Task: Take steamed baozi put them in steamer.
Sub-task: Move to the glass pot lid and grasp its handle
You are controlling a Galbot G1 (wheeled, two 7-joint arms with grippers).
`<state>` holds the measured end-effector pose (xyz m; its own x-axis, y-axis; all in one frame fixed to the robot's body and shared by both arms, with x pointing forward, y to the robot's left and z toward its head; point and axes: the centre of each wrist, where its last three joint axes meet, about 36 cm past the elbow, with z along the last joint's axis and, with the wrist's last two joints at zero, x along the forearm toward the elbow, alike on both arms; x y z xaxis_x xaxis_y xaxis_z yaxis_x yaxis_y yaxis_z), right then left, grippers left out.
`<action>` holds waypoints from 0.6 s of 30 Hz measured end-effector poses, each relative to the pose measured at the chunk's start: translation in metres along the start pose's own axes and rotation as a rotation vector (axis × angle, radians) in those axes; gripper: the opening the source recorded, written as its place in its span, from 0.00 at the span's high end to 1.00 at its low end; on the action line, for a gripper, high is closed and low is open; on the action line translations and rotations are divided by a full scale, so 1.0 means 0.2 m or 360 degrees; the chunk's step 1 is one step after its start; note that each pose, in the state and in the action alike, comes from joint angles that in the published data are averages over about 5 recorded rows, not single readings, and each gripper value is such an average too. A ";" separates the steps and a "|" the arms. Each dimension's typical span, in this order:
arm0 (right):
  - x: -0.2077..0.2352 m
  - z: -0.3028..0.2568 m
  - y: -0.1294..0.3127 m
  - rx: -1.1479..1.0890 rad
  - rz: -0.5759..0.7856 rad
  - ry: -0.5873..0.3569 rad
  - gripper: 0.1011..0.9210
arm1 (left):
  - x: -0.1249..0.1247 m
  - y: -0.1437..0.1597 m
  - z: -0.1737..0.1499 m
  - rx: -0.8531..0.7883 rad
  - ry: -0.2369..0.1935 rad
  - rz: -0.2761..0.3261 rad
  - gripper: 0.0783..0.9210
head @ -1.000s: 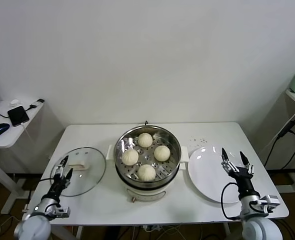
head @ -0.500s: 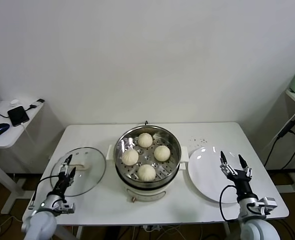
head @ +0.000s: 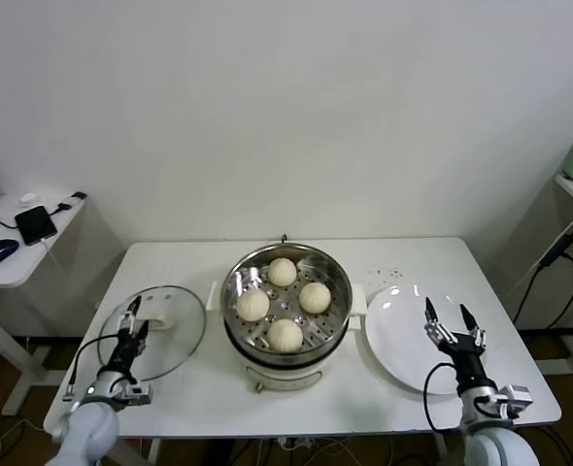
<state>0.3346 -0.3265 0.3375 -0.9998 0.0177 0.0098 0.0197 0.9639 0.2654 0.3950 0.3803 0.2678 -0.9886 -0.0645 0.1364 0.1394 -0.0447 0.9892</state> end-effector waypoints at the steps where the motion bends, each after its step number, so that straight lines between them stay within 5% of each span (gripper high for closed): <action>1: 0.00 0.00 0.00 0.0001 -0.0001 0.0003 0.12 | -0.01 0.00 0.00 0.0003 0.0008 -0.0004 0.12; 18: 0.01 0.05 0.00 0.0021 -0.0001 0.0026 0.12 | -0.10 -0.01 0.01 0.0022 0.0088 -0.0031 0.12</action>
<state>0.3318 -0.3240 0.3277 -0.9996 0.0130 0.0255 0.0190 0.9674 0.2527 0.4145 0.3840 0.2637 -0.9863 -0.1187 0.1145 0.1191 -0.0329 0.9923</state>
